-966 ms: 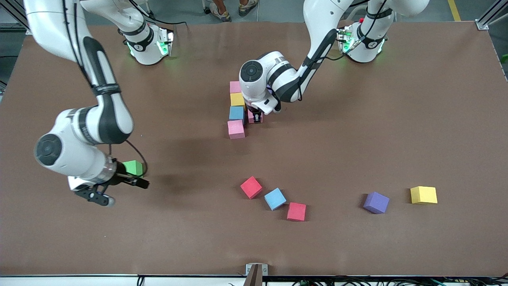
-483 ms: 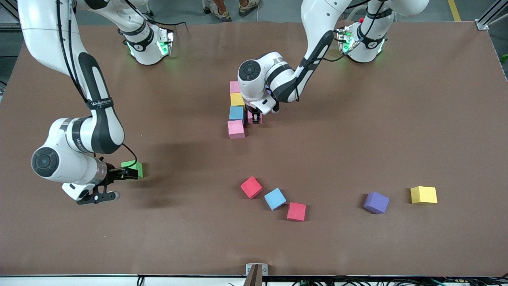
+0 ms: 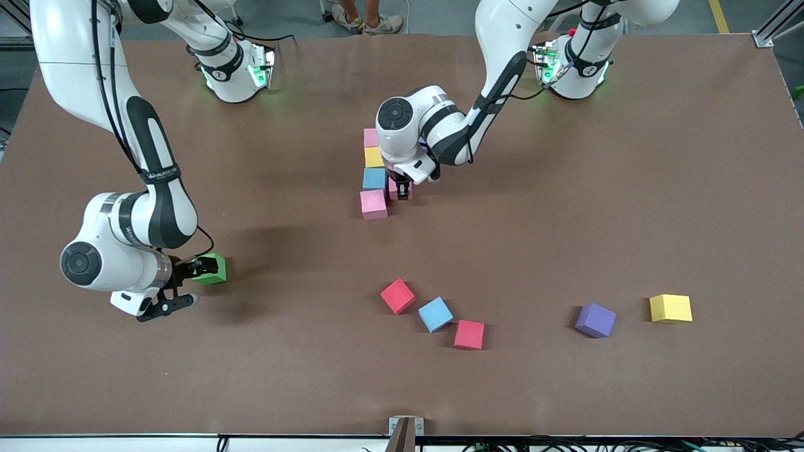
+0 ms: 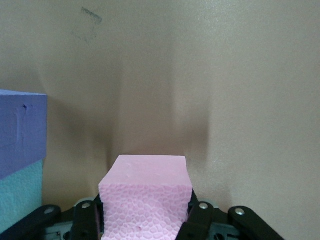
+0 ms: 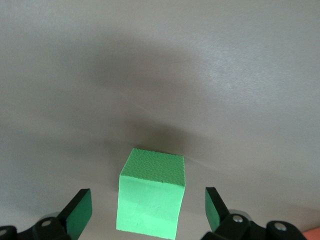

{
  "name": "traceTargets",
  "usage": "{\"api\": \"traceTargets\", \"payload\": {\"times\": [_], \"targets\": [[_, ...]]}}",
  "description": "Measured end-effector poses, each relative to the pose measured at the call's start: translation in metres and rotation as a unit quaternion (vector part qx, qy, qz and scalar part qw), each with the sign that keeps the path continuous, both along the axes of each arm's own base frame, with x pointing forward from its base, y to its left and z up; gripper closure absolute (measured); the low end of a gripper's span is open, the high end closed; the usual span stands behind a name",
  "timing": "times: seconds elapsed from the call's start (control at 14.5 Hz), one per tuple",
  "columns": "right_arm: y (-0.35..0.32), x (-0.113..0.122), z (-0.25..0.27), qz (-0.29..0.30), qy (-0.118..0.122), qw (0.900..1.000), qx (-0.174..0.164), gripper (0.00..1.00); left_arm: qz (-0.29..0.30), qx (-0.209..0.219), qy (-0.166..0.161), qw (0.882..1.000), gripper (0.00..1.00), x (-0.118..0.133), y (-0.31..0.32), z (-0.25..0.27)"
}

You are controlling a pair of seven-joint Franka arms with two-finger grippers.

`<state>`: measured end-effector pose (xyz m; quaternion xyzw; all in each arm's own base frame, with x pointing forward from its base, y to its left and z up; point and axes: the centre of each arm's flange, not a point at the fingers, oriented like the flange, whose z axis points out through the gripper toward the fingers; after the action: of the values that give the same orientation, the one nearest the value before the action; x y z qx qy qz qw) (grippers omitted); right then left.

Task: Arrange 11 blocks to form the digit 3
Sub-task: 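Place the pink cube and open the left gripper while the right lifts green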

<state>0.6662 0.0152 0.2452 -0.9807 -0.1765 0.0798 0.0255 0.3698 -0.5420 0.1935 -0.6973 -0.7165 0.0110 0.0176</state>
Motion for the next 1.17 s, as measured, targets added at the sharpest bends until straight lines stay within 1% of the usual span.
{"api": "traceTargets", "payload": {"times": [0.55, 0.9, 1.17], "targets": [[-0.001, -0.014, -0.020, 0.005, 0.024, 1.000, 0.001, 0.00, 0.011, -0.003, -0.002, 1.000, 0.95, 0.004, -0.004, 0.000], [-0.001, -0.016, -0.032, 0.005, 0.028, 1.000, -0.001, 0.00, 0.009, -0.002, -0.004, 1.000, 0.95, 0.002, -0.006, 0.000], [0.001, -0.016, -0.042, 0.007, 0.025, 1.000, -0.001, 0.00, 0.002, -0.001, -0.005, 1.000, 0.95, -0.006, -0.011, 0.000]]}}
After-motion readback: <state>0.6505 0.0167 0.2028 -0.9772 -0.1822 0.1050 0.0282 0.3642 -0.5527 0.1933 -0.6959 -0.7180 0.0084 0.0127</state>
